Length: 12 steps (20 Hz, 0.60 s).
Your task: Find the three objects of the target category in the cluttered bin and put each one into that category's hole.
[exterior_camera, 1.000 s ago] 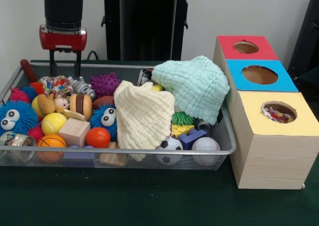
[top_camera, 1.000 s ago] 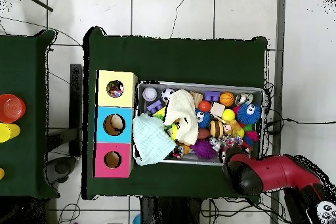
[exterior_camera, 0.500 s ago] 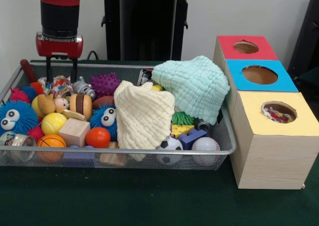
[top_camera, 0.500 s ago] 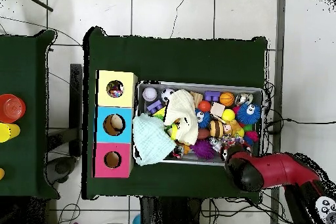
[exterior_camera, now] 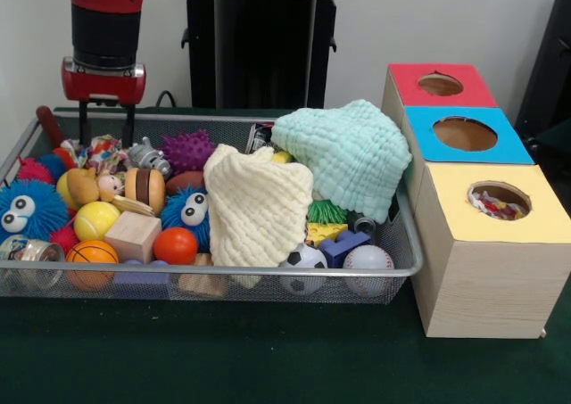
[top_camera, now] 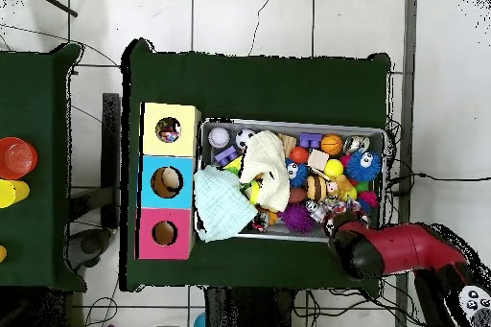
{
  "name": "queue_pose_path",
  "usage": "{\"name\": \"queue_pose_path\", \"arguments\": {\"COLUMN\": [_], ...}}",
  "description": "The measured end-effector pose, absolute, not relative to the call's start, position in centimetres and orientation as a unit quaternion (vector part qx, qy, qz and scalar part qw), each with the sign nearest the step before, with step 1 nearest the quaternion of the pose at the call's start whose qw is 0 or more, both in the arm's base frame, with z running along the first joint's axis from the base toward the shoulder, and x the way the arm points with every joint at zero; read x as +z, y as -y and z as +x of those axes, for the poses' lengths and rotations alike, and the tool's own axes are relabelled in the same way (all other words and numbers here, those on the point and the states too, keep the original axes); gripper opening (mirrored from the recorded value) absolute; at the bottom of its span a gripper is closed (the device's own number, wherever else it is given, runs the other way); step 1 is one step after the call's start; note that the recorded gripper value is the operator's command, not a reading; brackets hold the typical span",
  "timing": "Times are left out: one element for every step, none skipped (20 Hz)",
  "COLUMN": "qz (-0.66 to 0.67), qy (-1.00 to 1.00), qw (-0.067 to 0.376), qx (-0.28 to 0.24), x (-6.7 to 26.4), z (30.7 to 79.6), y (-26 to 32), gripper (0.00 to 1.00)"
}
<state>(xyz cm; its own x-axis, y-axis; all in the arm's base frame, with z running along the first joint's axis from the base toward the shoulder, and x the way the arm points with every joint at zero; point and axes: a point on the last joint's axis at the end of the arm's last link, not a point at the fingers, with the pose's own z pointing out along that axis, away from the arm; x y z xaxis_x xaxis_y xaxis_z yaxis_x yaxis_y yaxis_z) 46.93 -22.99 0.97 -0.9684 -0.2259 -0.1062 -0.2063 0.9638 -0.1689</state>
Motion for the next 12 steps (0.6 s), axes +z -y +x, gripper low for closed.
{"name": "queue_pose_path", "arguments": {"qz": [-0.109, -0.107, -0.106, -0.105, -0.104, -0.104, -0.103, -0.102, -0.101, -0.100, -0.098, -0.094], "qy": [-0.989, -0.989, -0.989, -0.990, -0.990, -0.990, -0.990, -0.990, -0.990, -0.991, -0.991, -0.992], "qw": [0.062, 0.061, 0.061, 0.061, 0.061, 0.061, 0.061, 0.060, 0.060, 0.060, 0.059, 0.059], "qx": [-0.079, -0.079, -0.078, -0.077, -0.076, -0.075, -0.074, -0.073, -0.071, -0.070, -0.069, -0.066], "x": [0.9, 0.8, 0.7, 0.4, 0.1, 0.0, -0.2, -0.5, -0.7, -0.9, -1.1, -1.4], "z": [46.9, 46.9, 46.9, 47.0, 47.1, 47.1, 47.2, 47.3, 47.3, 47.3, 47.3, 47.2], "y": [23.1, 23.2, 23.2, 23.3, 23.3, 23.3, 23.3, 23.3, 23.3, 23.3, 23.4, 23.7], "gripper": [1.00, 1.00, 1.00, 1.00, 1.00, 1.00, 1.00, 1.00, 1.00, 1.00, 1.00, 0.00]}}
